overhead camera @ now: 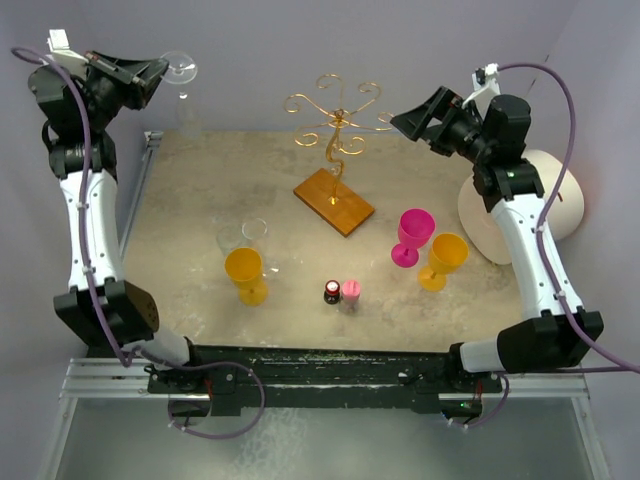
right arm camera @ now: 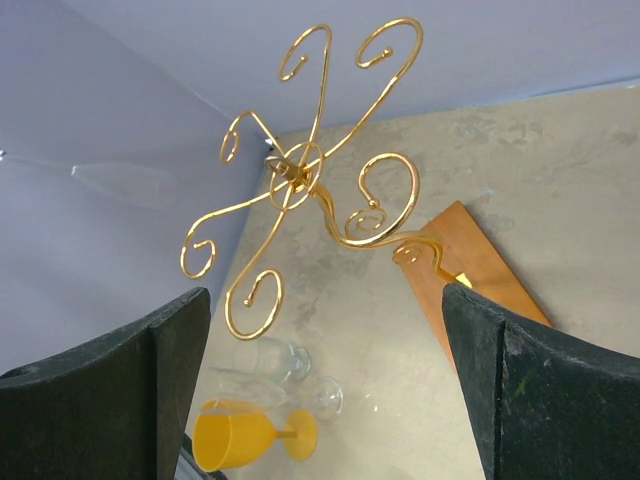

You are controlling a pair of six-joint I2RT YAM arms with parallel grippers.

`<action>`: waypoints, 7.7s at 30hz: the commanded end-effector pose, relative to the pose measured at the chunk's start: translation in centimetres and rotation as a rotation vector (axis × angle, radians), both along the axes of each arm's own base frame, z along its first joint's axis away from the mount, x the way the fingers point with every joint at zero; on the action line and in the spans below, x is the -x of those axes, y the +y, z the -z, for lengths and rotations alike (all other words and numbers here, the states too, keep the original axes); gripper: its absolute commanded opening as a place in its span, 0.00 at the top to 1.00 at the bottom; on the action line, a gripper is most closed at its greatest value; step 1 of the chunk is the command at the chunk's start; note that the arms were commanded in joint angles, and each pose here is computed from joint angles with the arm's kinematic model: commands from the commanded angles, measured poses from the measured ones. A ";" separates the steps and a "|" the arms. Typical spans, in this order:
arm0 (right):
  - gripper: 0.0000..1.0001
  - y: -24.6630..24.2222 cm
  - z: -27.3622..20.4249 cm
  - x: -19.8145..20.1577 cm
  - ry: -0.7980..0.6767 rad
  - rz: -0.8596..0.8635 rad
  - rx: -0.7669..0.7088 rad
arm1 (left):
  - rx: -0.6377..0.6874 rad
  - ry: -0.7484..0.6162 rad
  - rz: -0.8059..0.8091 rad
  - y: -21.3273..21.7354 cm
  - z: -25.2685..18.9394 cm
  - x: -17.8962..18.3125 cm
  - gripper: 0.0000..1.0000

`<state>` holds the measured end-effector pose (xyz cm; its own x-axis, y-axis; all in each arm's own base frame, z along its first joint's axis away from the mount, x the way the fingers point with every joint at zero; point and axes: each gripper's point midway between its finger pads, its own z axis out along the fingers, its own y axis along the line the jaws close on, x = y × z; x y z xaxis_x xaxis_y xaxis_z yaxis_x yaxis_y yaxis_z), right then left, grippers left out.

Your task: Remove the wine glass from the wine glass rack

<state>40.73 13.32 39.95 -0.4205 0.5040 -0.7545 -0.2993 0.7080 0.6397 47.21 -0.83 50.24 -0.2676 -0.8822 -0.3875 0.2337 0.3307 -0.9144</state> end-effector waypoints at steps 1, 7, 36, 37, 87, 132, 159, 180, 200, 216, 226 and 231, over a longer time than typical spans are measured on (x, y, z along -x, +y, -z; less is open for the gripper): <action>0.00 1.7 -0.8 0.4 -0.068 -0.082 0.025 | -0.021 -0.073 0.068 -1.4 -2.1 5.8 1.00; 0.00 5.9 0.5 1.7 -0.042 -0.198 0.039 | -0.012 -0.078 0.111 -3.2 -2.5 10.7 1.00; 0.01 16.0 0.4 11.2 -0.037 -0.624 -0.269 | 0.108 -0.080 0.293 -10.5 -6.5 24.6 1.00; 0.01 16.3 0.3 11.4 -0.035 -0.634 -0.285 | 0.121 -0.083 0.316 -10.9 -6.7 24.7 1.00; 0.71 14.2 -9.6 22.8 -0.478 -0.862 -1.044 | 0.443 -0.181 0.702 -15.1 -7.9 25.9 1.00; 1.00 8.0 -5.2 25.1 -0.499 -0.584 -0.487 | -0.297 -0.372 0.052 -10.4 -4.0 25.1 0.01; 1.00 5.6 8.8 18.8 0.048 -0.479 0.452 | -0.658 -0.404 -0.229 -5.9 -4.1 25.0 0.01; 1.00 2.7 14.3 16.4 0.509 -0.212 0.821 | -0.851 -0.425 -0.304 -4.9 -3.6 25.5 0.01; 1.00 4.0 20.1 15.8 0.619 -0.285 0.883 | -0.870 -0.439 -0.291 -5.2 -3.9 25.8 0.01; 0.43 4.2 13.6 13.6 0.392 -0.212 0.826 | -0.814 -0.374 -0.223 -6.3 -2.7 24.7 0.01; 0.05 -0.4 5.9 10.4 0.149 -0.032 0.670 | -0.763 -0.251 -0.127 -7.8 0.6 22.2 0.01; 0.00 -5.2 -0.4 11.9 -0.005 0.160 0.599 | -0.757 -0.186 -0.079 -8.4 2.2 21.1 0.01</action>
<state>30.12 10.37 32.76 -0.5906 -0.0254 -0.8065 -0.1759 0.9795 0.0980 25.59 -8.22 49.02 -0.0210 -0.3527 -0.9355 0.2936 0.8923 -0.3430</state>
